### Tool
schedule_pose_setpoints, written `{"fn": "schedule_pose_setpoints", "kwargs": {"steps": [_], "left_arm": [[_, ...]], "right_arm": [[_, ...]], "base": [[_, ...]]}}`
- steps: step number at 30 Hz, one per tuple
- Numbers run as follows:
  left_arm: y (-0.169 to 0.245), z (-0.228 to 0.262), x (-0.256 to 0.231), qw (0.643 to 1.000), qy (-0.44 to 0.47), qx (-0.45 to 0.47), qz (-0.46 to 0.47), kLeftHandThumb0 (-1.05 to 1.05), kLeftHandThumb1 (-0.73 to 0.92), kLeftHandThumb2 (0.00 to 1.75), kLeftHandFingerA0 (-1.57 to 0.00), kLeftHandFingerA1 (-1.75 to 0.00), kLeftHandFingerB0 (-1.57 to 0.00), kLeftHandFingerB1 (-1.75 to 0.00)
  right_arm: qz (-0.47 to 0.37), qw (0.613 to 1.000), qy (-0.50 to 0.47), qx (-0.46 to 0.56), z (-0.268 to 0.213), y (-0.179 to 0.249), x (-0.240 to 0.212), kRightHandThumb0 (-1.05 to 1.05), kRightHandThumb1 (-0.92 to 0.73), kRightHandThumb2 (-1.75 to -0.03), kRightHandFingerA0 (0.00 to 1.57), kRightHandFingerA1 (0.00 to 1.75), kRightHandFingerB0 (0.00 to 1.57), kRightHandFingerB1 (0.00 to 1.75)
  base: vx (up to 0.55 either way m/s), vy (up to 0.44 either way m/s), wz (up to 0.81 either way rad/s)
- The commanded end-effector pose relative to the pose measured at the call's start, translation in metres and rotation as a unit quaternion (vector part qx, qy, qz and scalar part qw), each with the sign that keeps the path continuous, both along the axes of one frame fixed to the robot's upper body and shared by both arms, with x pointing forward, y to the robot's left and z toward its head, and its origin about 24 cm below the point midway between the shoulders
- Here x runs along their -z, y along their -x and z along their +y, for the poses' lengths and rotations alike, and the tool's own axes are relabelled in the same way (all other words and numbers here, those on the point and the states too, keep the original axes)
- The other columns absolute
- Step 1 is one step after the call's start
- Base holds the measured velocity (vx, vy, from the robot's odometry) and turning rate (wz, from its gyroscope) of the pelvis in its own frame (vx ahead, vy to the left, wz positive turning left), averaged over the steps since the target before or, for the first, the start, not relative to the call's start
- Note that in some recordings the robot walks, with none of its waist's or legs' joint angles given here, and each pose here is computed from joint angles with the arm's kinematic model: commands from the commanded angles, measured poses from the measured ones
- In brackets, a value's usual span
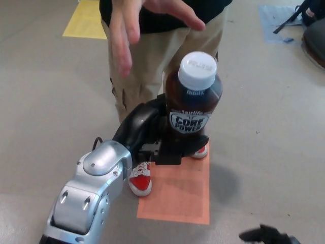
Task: The robot recieved a bottle of protein shake from a person using its left hand and then shake the protein up and down 2 two times and hand it back to the person
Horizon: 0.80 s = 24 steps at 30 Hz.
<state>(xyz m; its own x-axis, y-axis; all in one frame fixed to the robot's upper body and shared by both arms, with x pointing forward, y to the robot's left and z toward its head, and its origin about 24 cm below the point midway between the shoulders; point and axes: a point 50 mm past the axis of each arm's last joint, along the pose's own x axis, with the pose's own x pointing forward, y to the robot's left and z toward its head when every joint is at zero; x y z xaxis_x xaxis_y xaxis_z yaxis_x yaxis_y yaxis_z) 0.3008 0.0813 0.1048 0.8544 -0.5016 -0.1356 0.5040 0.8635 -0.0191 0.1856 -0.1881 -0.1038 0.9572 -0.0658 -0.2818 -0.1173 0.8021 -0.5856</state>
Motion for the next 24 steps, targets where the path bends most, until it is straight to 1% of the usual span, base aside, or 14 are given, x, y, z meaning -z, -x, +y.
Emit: {"fn": "schedule_pose_setpoints", "kwargs": {"steps": [1, 2, 3, 6, 8, 9, 12, 13, 15, 17, 18, 20, 23, 24], "left_arm": [[0.001, 0.003, -0.002, 0.999, 0.007, -0.008, 0.030, -0.15, 0.74, 0.83, -0.87, -1.53, -0.73, -1.16], [0.001, 0.003, -0.005, 1.000, 0.008, -0.008, 0.025, -0.15, 0.75, 0.80, -0.87, -1.54, -0.72, -1.18], [0.000, 0.003, -0.007, 1.000, 0.009, -0.008, 0.023, -0.15, 0.77, 0.78, -0.87, -1.54, -0.72, -1.19], [-0.002, 0.004, -0.010, 1.000, 0.008, -0.009, 0.022, -0.19, 0.79, 0.73, -0.84, -1.54, -0.71, -1.19], [-0.002, 0.003, -0.012, 1.000, 0.007, -0.008, 0.020, -0.20, 0.79, 0.73, -0.83, -1.55, -0.71, -1.19], [-0.002, 0.002, -0.014, 1.000, 0.009, -0.007, 0.018, -0.19, 0.80, 0.74, -0.82, -1.54, -0.71, -1.17], [-0.006, -0.001, -0.026, 1.000, 0.013, -0.006, 0.008, -0.22, 0.81, 0.72, -0.81, -1.56, -0.72, -1.17], [-0.008, -0.001, -0.030, 1.000, 0.016, -0.006, 0.005, -0.20, 0.82, 0.70, -0.81, -1.56, -0.69, -1.16], [-0.012, 0.000, -0.040, 1.000, 0.023, -0.010, -0.005, -0.22, 0.83, 0.67, -0.81, -1.57, -0.71, -1.13], [-0.014, 0.001, -0.046, 1.000, 0.025, -0.013, -0.011, -0.21, 0.82, 0.69, -0.81, -1.57, -0.71, -1.14], [-0.016, 0.003, -0.051, 0.999, 0.028, -0.017, -0.017, -0.20, 0.81, 0.72, -0.82, -1.55, -0.71, -1.13], [-0.019, 0.007, -0.059, 0.999, 0.032, -0.023, -0.025, -0.20, 0.81, 0.73, -0.82, -1.55, -0.71, -1.12], [-0.023, 0.012, -0.069, 0.999, 0.033, -0.031, -0.029, -0.23, 0.83, 0.69, -0.75, -1.59, -0.71, -1.15], [-0.024, 0.012, -0.071, 0.998, 0.034, -0.032, -0.030, -0.22, 0.85, 0.66, -0.71, -1.62, -0.66, -1.15]], "right_arm": [[0.003, 1.000, 0.011, -0.004, -0.006, 0.010, 0.002, -0.28, -0.77, -0.81, 1.01, 0.69, 0.78, 0.62], [0.009, 1.000, 0.009, -0.003, -0.006, 0.009, 0.003, -0.32, -0.78, -0.80, 0.99, 0.68, 0.77, 0.61], [0.012, 1.000, 0.005, -0.003, -0.006, 0.009, 0.003, -0.31, -0.78, -0.81, 0.98, 0.68, 0.75, 0.62], [0.013, 1.000, 0.008, -0.007, -0.005, 0.009, 0.003, -0.33, -0.79, -0.79, 0.99, 0.67, 0.77, 0.61], [0.012, 1.000, 0.006, -0.008, -0.005, 0.010, 0.004, -0.32, -0.80, -0.79, 0.99, 0.68, 0.77, 0.61], [0.013, 1.000, 0.008, -0.006, -0.005, 0.010, 0.004, -0.32, -0.81, -0.77, 1.00, 0.68, 0.78, 0.61], [0.013, 1.000, 0.011, -0.002, -0.006, 0.011, 0.004, -0.31, -0.80, -0.80, 1.01, 0.70, 0.78, 0.62], [0.012, 1.000, 0.011, -0.003, -0.006, 0.009, 0.003, -0.31, -0.80, -0.80, 1.00, 0.69, 0.78, 0.62], [0.009, 1.000, 0.010, -0.002, -0.006, 0.006, 0.002, -0.31, -0.80, -0.79, 1.00, 0.69, 0.78, 0.61], [0.008, 1.000, 0.010, -0.003, -0.006, 0.006, 0.002, -0.32, -0.81, -0.79, 1.01, 0.69, 0.78, 0.62], [0.007, 1.000, 0.011, -0.004, -0.006, 0.006, 0.002, -0.30, -0.80, -0.79, 1.01, 0.69, 0.77, 0.61], [0.006, 1.000, 0.013, -0.005, -0.006, 0.005, 0.001, -0.30, -0.80, -0.78, 1.01, 0.68, 0.78, 0.61], [0.008, 1.000, 0.013, -0.001, -0.006, 0.002, 0.001, -0.28, -0.79, -0.79, 1.01, 0.68, 0.78, 0.61], [0.007, 1.000, 0.012, 0.000, -0.006, 0.001, 0.000, -0.28, -0.79, -0.80, 1.02, 0.68, 0.78, 0.62]], "base": [[0.00, 0.000, 0.00], [0.00, 0.000, 0.00], [0.00, 0.000, 0.00], [0.00, 0.000, 0.00], [0.00, 0.000, 0.00], [0.00, 0.000, 0.00], [0.00, 0.000, 0.00], [0.00, 0.000, 0.00], [0.00, 0.000, 0.00], [0.00, 0.000, 0.00], [0.00, 0.000, 0.00], [0.00, 0.000, 0.00], [0.00, 0.000, 0.00], [0.00, 0.000, 0.00]]}}
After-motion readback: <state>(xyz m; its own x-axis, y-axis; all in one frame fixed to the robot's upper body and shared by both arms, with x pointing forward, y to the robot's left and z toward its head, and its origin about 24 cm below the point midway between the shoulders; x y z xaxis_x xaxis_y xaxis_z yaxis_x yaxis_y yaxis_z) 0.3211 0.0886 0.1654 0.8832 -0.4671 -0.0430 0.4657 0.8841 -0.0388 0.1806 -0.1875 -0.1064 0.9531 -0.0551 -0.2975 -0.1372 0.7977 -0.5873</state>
